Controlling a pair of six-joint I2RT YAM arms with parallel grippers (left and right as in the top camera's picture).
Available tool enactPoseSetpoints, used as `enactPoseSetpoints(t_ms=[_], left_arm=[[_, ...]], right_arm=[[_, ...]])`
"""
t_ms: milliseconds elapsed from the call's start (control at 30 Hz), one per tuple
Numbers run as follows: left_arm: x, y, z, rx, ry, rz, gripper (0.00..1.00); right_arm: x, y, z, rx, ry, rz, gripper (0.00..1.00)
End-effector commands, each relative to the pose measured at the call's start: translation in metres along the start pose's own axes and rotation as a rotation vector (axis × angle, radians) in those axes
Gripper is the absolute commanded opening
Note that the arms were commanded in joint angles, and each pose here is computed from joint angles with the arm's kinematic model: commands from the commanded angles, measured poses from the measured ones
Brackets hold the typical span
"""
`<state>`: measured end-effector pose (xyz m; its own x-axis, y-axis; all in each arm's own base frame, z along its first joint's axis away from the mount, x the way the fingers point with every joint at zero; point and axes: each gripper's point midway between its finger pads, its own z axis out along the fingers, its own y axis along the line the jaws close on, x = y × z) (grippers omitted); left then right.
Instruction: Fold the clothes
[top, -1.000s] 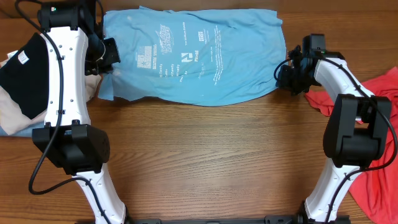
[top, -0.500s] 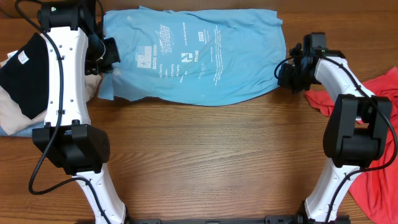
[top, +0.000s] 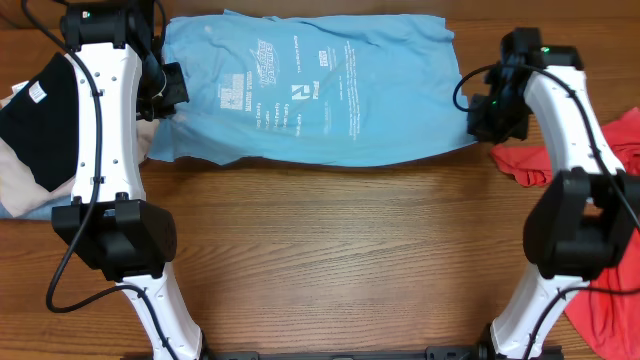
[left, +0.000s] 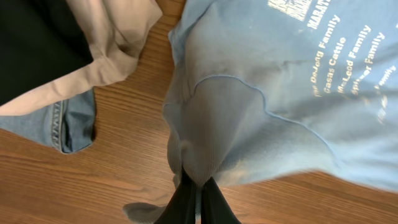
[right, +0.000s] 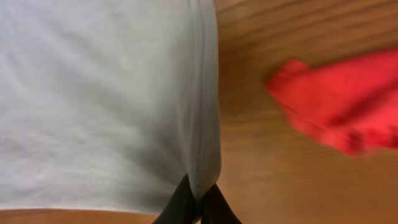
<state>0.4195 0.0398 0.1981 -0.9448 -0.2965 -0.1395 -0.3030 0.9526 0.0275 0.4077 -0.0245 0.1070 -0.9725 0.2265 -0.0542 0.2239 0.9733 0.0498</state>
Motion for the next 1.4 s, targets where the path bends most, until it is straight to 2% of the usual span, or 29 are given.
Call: enactPoseSetpoints(t_ms=[0, 500, 700, 1033, 1367], left_arm=[[-0.003, 0.006, -0.021, -0.023, -0.067, 0.014, 0.04], [0.017, 0.006, -0.035, -0.006, -0.031, -0.015, 0.04], [0.024, 0.007, -0.035, -0.004, -0.016, -0.015, 0.04], [0.091, 0.042, -0.021, -0.156, 0.118, -0.067, 0.04], [0.142, 0.056, -0.014, -0.194, 0.177, -0.123, 0.04]], right_arm=[[-0.005, -0.019, -0.035, 0.102, -0.083, 0.001, 0.04], [0.058, -0.028, -0.039, 0.142, 0.177, 0.003, 0.04], [0.073, -0.028, -0.046, 0.141, 0.220, 0.029, 0.04], [0.091, -0.027, -0.075, 0.114, 0.148, 0.045, 0.04], [0.134, -0.033, -0.060, 0.124, 0.213, 0.080, 0.04]])
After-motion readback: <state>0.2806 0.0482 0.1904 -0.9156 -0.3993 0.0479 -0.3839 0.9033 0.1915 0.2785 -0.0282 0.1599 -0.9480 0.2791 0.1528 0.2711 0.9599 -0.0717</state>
